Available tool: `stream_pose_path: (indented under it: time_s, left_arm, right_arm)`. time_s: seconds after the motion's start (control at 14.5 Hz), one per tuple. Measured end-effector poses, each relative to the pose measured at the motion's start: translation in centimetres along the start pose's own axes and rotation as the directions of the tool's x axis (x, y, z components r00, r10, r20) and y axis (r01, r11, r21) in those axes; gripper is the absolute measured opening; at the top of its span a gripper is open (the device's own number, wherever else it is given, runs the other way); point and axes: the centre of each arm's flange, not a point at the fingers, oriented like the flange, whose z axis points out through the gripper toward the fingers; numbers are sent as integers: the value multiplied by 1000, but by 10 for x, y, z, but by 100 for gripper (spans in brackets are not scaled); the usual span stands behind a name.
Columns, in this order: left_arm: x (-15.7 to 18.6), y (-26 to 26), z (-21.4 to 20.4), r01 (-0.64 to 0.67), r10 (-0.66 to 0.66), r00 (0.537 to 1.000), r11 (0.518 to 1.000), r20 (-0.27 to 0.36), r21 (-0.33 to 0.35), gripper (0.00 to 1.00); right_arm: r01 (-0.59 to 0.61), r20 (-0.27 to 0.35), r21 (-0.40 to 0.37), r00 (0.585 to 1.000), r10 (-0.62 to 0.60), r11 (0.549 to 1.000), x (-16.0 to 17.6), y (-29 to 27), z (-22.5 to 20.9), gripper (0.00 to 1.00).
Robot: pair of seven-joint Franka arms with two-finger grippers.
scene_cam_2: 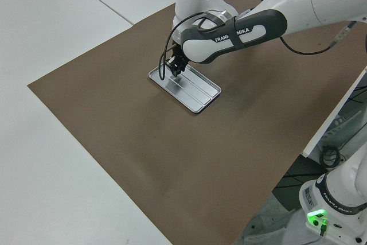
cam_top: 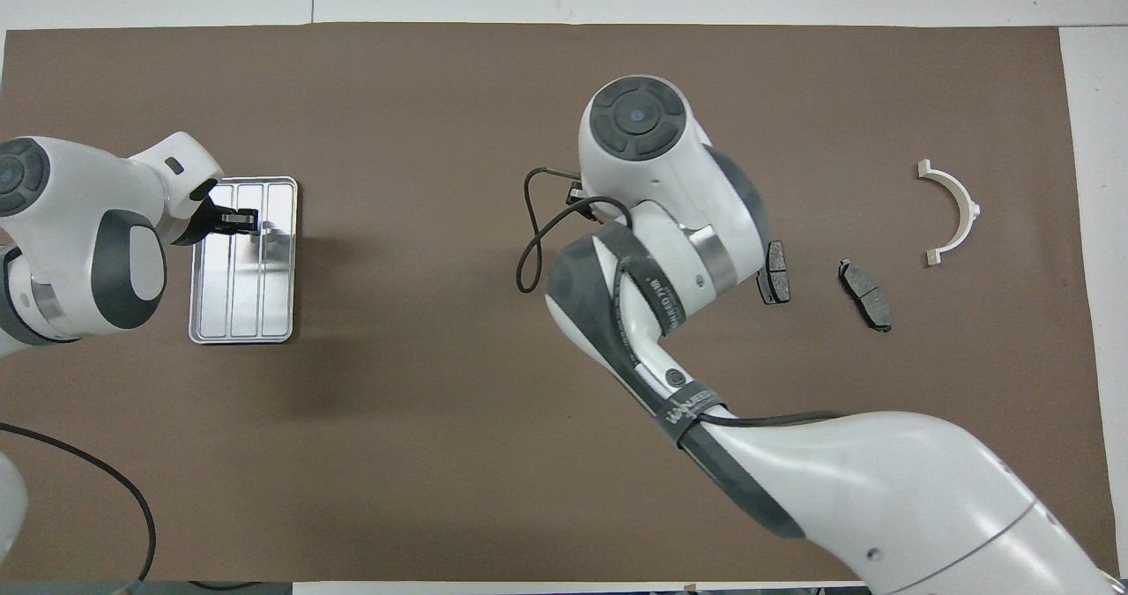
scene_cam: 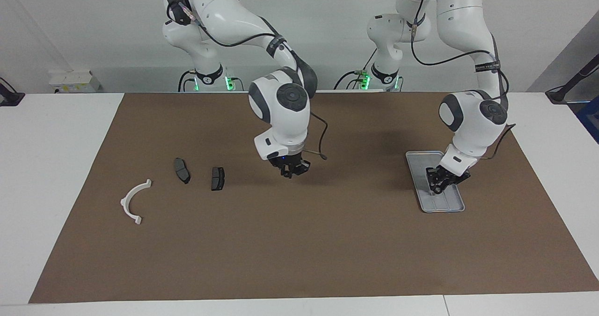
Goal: Place bearing gear from tray to pile
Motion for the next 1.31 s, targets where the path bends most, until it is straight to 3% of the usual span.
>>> stream_pose_path:
  time_s: [0.14, 0.34, 0.55, 0.76, 0.96, 1.31]
  left_arm:
    - [2, 36, -12, 43, -43, 999, 999, -1, -11, 34]
    - [-10, 148, -8, 101, -101, 995, 995, 29, -24, 34]
    - [-46, 258, 3, 164, -164, 985, 986, 51, 8, 34]
    - [-86, 343, 14, 201, -202, 978, 979, 48, 32, 34]
    - [-110, 391, 24, 221, -222, 974, 975, 42, 25, 34]
    - [-115, 425, 31, 243, -243, 969, 970, 32, 16, 34]
  right_arm:
    - [106, 6, -6, 994, -106, 994, 29, 44, -20, 23]
    - [252, 15, -5, 968, -252, 968, 75, 114, -29, 23]
    - [366, 11, 4, 931, -366, 931, 116, 183, -14, 23]
    - [423, -36, 10, 905, -423, 906, 140, 234, 21, 23]
    - [452, -79, 9, 890, -450, 892, 149, 264, 60, 23]
    - [440, -116, 14, 893, -436, 898, 166, 294, 131, 23]
